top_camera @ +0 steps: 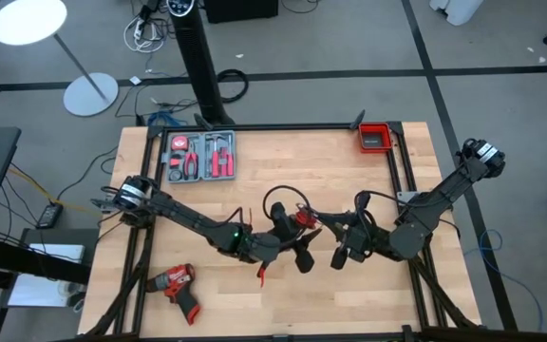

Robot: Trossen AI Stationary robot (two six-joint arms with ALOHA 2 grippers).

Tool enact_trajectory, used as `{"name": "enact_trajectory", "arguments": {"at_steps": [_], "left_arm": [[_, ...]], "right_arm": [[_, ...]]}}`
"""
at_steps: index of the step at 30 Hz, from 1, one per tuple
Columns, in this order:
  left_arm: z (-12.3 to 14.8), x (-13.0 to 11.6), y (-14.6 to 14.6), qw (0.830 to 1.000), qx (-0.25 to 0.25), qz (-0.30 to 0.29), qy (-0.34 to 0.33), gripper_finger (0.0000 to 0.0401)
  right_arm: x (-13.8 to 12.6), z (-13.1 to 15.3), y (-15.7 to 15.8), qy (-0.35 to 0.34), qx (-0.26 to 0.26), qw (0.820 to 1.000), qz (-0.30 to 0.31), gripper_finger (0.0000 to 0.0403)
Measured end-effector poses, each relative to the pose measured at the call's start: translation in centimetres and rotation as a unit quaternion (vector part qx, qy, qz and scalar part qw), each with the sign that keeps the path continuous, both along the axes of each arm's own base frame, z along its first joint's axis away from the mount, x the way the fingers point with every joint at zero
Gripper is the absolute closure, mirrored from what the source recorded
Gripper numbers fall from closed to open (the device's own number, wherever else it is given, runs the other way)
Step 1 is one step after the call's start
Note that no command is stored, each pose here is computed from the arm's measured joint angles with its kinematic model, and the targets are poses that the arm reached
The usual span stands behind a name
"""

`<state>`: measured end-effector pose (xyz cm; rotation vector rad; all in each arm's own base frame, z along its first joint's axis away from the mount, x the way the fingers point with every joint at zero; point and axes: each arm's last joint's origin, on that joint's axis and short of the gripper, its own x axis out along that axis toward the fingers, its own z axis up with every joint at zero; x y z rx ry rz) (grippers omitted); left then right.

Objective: Coil cords
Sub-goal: Coil the red wire on the black spool

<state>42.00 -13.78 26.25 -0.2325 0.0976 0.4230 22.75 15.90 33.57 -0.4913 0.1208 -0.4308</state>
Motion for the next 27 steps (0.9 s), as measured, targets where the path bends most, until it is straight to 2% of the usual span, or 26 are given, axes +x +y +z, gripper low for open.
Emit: {"name": "enact_trajectory", "arguments": {"at_steps": [4,7,9,18,27], "left_arm": [[0.3,0.1,0.1,1.000,0.006,0.003,-0.013,0.0299],[0.5,0.0,-0.1,0.999,0.032,-0.002,-0.010,0.0372],[0.5,0.0,-0.2,0.999,0.048,0.006,-0.005,0.0391],[-0.7,-0.5,0.2,0.990,0.096,0.073,0.069,0.0400],[-0.6,-1.4,-0.3,0.960,0.192,0.170,0.116,0.0401]], "right_arm": [[0.0,0.0,0.0,-0.001,0.002,1.000,-0.002,0.0403],[0.0,0.0,0.0,-0.001,0.002,1.000,-0.001,0.0403],[0.0,0.0,0.0,-0.001,0.002,1.000,0.000,0.0403],[-0.3,0.0,0.4,-0.002,0.002,1.000,0.010,0.0403],[-1.1,0.0,1.3,0.000,-0.004,1.000,0.011,0.0403]]}}
